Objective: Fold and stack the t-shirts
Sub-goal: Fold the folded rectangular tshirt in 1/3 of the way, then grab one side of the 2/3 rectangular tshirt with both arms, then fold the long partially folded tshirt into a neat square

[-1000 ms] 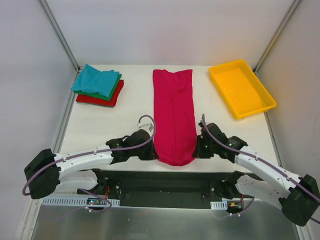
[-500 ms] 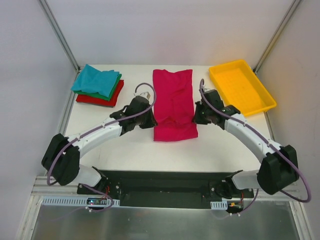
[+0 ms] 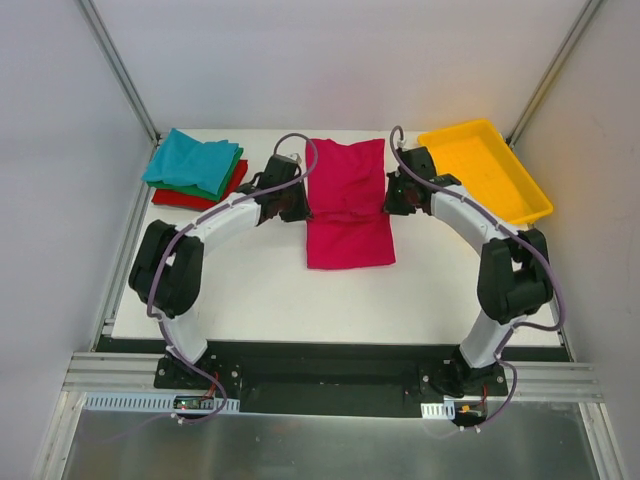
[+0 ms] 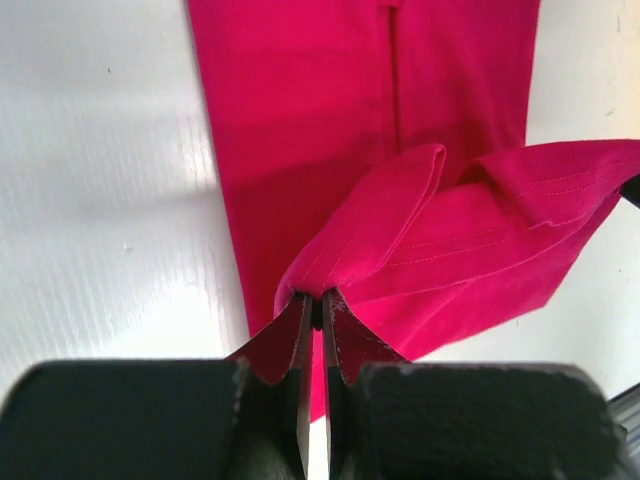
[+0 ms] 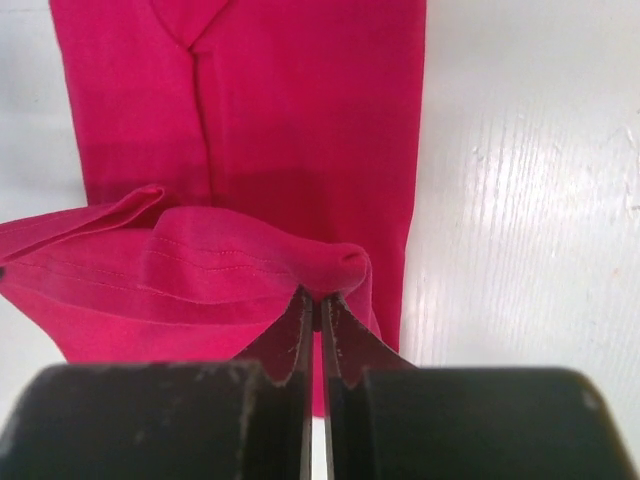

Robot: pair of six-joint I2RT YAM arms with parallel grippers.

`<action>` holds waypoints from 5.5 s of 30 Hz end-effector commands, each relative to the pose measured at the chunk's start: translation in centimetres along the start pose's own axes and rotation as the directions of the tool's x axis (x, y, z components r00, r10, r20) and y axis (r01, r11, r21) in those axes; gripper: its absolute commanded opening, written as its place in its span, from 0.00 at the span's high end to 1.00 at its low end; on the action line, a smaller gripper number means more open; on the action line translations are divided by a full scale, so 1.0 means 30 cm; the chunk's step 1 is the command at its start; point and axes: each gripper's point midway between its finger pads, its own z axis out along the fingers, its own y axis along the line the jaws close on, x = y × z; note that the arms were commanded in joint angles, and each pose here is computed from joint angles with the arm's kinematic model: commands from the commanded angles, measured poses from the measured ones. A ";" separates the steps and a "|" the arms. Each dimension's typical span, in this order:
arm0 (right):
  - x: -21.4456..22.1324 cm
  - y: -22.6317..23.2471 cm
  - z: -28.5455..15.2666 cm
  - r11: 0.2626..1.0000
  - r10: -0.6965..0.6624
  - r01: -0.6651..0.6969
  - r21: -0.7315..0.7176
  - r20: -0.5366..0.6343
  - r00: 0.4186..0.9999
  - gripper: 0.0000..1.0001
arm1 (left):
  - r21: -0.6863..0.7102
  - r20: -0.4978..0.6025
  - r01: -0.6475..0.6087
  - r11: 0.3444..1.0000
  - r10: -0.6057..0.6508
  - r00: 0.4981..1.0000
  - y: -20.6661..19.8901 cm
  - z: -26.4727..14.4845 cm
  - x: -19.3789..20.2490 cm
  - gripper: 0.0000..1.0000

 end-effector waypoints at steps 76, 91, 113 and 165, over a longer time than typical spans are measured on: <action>0.612 -0.199 0.095 0.936 0.349 -0.350 0.041 -0.240 0.906 0.99 | -0.086 -0.291 0.109 0.990 -0.129 0.948 0.134 0.095 0.437 0.88; 0.704 -0.055 -0.165 0.924 0.275 -0.336 -0.185 -0.293 0.916 0.99 | -0.017 -0.250 0.050 0.999 -0.052 0.967 0.123 -0.193 0.584 1.00; 0.609 0.079 -0.658 0.883 0.198 -0.210 -0.419 -0.072 0.977 0.99 | 0.396 0.017 -0.086 0.914 0.087 0.996 -0.171 -0.613 0.384 1.00; -0.153 -0.127 0.003 0.937 0.249 -0.226 -0.267 0.052 0.967 0.04 | 0.079 -0.083 0.068 0.995 -0.061 0.995 0.107 0.084 -0.119 0.01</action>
